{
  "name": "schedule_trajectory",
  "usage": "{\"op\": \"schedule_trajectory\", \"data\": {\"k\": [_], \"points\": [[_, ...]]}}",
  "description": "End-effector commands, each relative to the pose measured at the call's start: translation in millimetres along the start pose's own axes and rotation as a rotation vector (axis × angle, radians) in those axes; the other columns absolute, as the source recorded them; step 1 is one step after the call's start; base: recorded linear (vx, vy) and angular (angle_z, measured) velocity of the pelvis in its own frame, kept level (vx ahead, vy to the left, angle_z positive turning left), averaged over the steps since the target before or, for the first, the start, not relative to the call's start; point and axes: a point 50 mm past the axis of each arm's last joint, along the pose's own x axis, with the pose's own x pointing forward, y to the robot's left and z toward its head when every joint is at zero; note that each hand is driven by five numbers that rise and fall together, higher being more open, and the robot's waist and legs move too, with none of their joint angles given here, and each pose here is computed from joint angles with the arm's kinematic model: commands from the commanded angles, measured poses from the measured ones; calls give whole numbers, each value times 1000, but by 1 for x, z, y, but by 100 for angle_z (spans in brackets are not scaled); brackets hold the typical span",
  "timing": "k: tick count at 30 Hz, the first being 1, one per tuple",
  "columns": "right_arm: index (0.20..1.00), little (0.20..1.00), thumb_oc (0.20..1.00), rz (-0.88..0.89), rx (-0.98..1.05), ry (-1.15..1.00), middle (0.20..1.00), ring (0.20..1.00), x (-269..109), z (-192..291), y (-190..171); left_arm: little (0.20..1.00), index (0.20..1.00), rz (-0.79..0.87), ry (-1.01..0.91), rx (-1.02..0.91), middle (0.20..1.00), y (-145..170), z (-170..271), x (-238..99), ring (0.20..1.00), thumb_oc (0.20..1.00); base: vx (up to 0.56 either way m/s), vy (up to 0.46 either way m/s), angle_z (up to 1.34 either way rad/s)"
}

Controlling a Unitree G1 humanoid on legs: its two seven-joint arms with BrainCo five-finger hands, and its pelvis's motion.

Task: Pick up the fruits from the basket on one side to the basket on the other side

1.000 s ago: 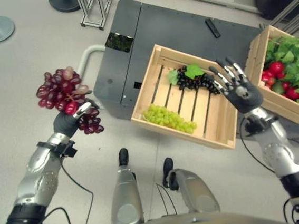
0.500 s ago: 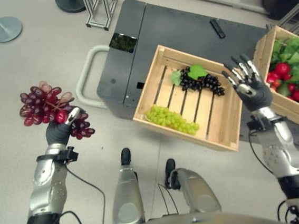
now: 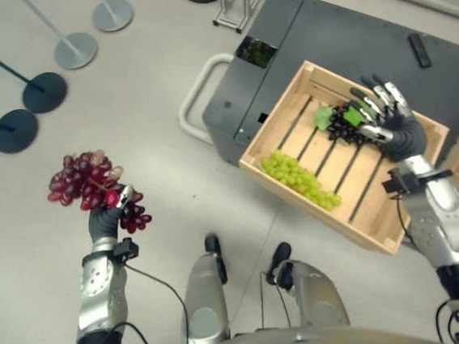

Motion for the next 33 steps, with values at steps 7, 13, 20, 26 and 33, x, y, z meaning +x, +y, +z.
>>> {"op": "schedule_trajectory", "data": {"k": [7,13,20,26,33], "points": [[1000,1000,1000,-125,-39,-180,1000,1000,3,22,-10,200,200,-45,-217,99,200,-6,44,16,200,200,-31,90,144],[1000,1000,1000,-117,16,-176,1000,1000,11,14,-1,200,200,-27,-214,173,200,0,44,14,200,200,36,135,11],[1000,1000,1000,-146,35,-139,1000,1000,10,2,1,200,200,-71,-184,222,200,-5,38,12,200,200,34,151,21],[1000,1000,1000,-175,-21,-67,1000,1000,-7,-10,-4,200,200,-147,-161,291,200,-17,29,10,200,200,-54,43,77],[1000,1000,1000,-244,-56,-67,1000,1000,-24,-10,-14,200,200,-186,-184,281,200,-37,30,25,200,200,48,-265,133]]}}
